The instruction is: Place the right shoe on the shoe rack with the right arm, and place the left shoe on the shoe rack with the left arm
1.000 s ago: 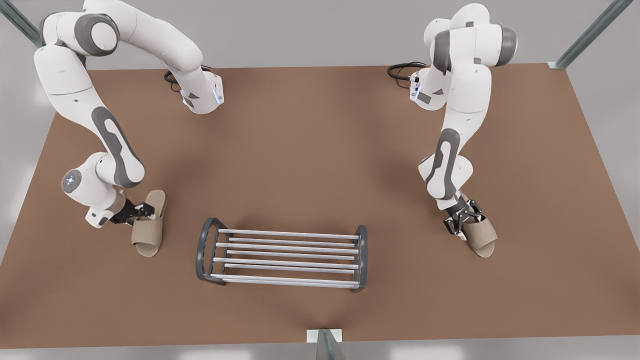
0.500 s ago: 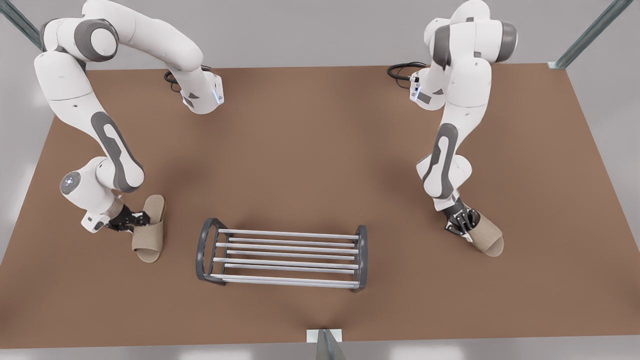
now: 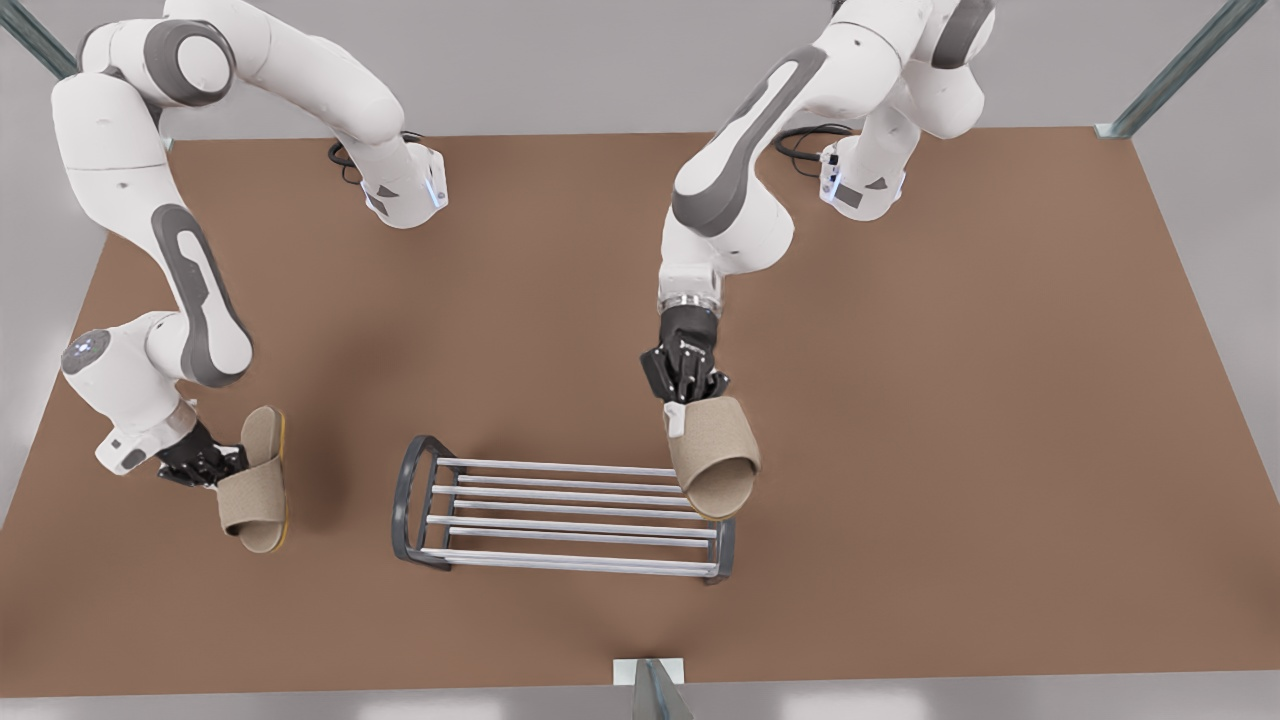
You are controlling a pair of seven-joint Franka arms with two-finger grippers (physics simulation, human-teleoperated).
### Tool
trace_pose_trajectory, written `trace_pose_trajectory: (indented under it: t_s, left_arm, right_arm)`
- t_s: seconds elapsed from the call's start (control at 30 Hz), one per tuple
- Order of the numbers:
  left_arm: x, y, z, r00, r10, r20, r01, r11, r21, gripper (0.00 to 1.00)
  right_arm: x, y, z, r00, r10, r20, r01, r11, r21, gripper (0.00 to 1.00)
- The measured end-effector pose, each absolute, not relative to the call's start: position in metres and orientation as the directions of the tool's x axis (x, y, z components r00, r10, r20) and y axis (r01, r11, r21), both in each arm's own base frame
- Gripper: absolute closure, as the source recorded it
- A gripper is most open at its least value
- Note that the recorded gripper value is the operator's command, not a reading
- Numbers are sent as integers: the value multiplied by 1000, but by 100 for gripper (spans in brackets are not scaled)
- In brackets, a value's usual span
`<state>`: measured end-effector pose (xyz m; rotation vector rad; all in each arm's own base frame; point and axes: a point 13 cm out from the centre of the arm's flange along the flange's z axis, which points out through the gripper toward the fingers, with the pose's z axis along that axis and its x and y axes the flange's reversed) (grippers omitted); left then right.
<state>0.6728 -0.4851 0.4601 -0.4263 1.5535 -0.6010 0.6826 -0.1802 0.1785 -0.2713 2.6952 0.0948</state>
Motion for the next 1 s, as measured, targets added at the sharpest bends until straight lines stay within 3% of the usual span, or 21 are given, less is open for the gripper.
trace_pose_trajectory:
  t_s: [0.13,0.33,0.5,0.8,0.83,0.87,1.0]
  left_arm:
    - [681,-516,389,-142,-597,-790,49,792,-608,79]
    - [690,-515,311,-190,-563,-804,-4,819,-573,79]
    - [697,-520,285,-196,-552,-810,-9,827,-562,79]
    - [717,-522,267,-183,-548,-816,-5,831,-557,79]
    - [716,-522,266,-185,-546,-817,-4,832,-555,34]
    - [716,-522,265,-185,-542,-820,-1,834,-551,0]
    - [711,-524,255,-192,-492,-849,33,861,-507,0]
  right_arm:
    - [719,-137,347,-792,-249,-557,-256,964,-67,79]
    - [727,65,449,-744,-386,-546,-426,903,-57,79]
    - [702,248,424,-754,-496,-431,-520,851,-70,79]
    - [688,309,355,-923,-202,-326,-175,978,-110,79]
    - [693,308,351,-930,-156,-332,-126,986,-110,79]
    - [698,309,347,-934,-116,-339,-83,990,-110,79]
    - [722,313,334,-923,18,-385,64,992,-106,79]
